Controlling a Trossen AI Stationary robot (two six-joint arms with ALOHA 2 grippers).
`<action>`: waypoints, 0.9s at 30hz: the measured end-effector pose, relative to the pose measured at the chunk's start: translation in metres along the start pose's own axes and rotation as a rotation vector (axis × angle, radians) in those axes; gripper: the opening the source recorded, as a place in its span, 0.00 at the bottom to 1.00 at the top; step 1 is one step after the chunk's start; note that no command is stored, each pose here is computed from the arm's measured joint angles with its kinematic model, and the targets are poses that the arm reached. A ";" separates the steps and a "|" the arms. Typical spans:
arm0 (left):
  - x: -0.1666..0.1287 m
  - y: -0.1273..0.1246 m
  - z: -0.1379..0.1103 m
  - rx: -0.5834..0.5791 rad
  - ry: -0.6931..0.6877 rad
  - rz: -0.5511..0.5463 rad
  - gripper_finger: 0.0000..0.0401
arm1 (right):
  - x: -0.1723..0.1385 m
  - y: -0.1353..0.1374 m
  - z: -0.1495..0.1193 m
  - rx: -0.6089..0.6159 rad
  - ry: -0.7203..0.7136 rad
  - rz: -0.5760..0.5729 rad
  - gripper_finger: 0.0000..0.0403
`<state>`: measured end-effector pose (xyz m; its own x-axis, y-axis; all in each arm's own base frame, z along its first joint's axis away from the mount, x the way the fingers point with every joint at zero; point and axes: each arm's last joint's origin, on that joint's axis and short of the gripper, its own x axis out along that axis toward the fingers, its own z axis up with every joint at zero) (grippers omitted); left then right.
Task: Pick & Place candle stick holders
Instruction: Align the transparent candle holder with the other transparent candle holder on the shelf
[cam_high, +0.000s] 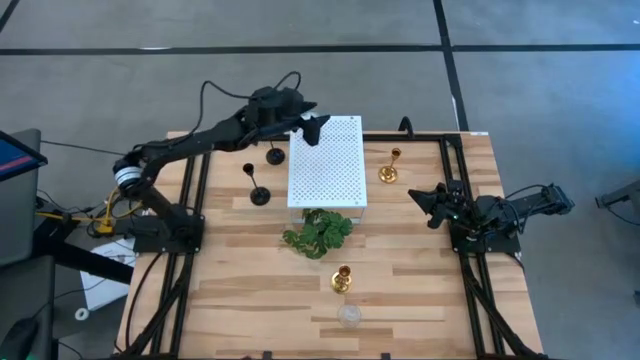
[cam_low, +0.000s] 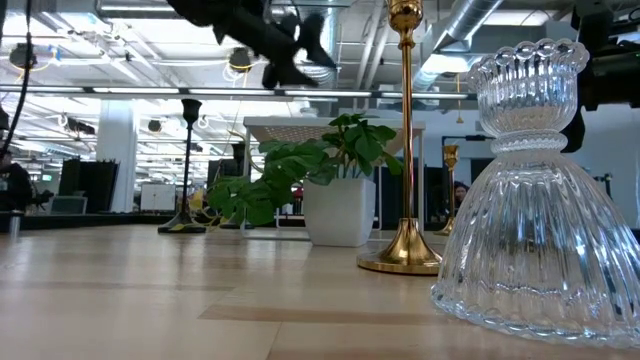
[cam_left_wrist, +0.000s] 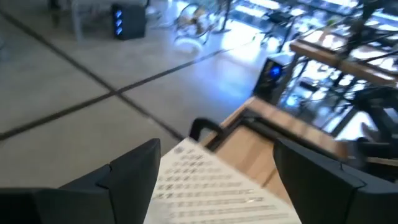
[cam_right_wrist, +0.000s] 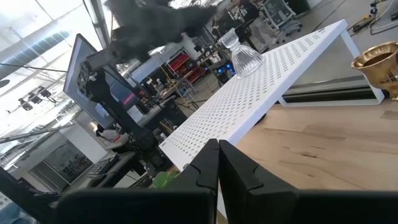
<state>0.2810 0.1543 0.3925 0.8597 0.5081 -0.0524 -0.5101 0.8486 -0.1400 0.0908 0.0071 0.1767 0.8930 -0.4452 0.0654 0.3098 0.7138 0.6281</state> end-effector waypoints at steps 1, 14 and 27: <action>-0.006 -0.003 0.006 0.024 -0.021 -0.013 0.77 | 0.000 0.000 0.000 0.000 0.000 0.000 0.00; -0.086 -0.038 0.052 0.078 -0.197 -0.157 0.66 | 0.000 0.000 0.000 0.000 0.000 0.001 0.00; -0.110 -0.086 0.049 0.062 -0.171 -0.492 0.35 | 0.000 0.000 0.000 0.001 0.001 0.002 0.00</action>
<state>0.2291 0.0322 0.4586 0.9839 0.0600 0.1682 -0.0526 0.9974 -0.0485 0.0908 0.0072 0.1768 0.8940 -0.4432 0.0663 0.3076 0.7144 0.6285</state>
